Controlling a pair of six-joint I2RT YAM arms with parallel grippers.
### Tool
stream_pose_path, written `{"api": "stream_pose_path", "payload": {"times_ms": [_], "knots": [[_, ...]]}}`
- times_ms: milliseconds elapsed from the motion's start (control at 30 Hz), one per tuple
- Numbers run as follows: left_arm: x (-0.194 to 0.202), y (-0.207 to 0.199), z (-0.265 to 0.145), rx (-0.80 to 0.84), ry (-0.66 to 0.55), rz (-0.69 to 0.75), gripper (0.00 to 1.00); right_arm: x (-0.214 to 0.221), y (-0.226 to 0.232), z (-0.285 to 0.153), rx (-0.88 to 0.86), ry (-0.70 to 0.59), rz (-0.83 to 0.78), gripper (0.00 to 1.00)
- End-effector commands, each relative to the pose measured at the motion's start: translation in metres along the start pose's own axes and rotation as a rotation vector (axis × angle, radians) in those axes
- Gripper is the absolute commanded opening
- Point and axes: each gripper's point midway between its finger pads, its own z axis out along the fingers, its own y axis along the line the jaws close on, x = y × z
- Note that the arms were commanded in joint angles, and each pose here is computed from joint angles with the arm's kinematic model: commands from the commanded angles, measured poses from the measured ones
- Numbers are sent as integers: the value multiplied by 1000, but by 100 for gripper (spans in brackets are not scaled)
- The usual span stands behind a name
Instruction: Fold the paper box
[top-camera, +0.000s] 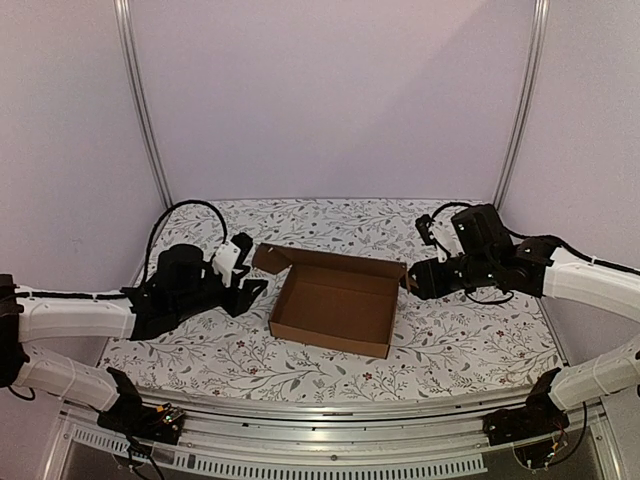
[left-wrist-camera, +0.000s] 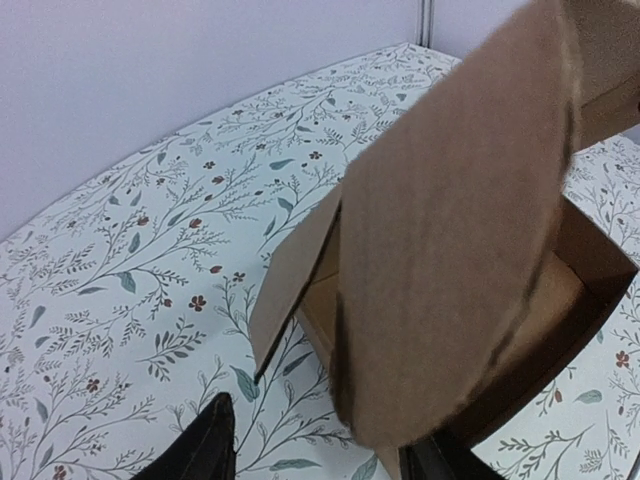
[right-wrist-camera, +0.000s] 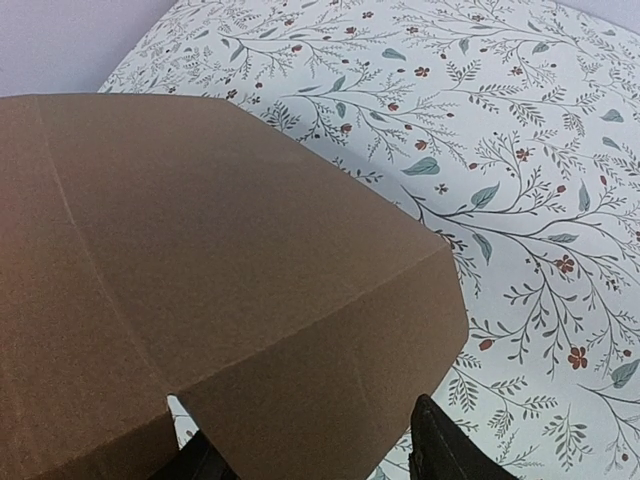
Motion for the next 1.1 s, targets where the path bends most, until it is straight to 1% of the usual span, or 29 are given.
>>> {"api": "stream_pose_path", "payload": {"times_ms": [0,133,200,300,400,533,800,1067], "knots": [[-7,3,2,-1,-76,59,54,-15,12,-12,-40,-46,-21,55],[-4,10,5,-36,-71,74,53,-16,12,-15,-39,-53,-24,55],[-3,11,5,-41,-90,93,52,-17,12,-15,-42,-56,-24,55],[-8,13,4,-63,-154,133,52,-16,13,-15,-47,-53,-27,55],[-5,18,9,-86,-144,150,52,-16,14,-16,-53,-53,-29,55],[-8,19,15,-67,-163,146,52,-15,14,-17,-55,-53,-34,55],[-21,24,19,-13,-250,127,52,-16,16,-21,-64,-61,-40,55],[-34,15,20,76,-294,126,46,-15,16,-23,-66,-63,-42,56]]}}
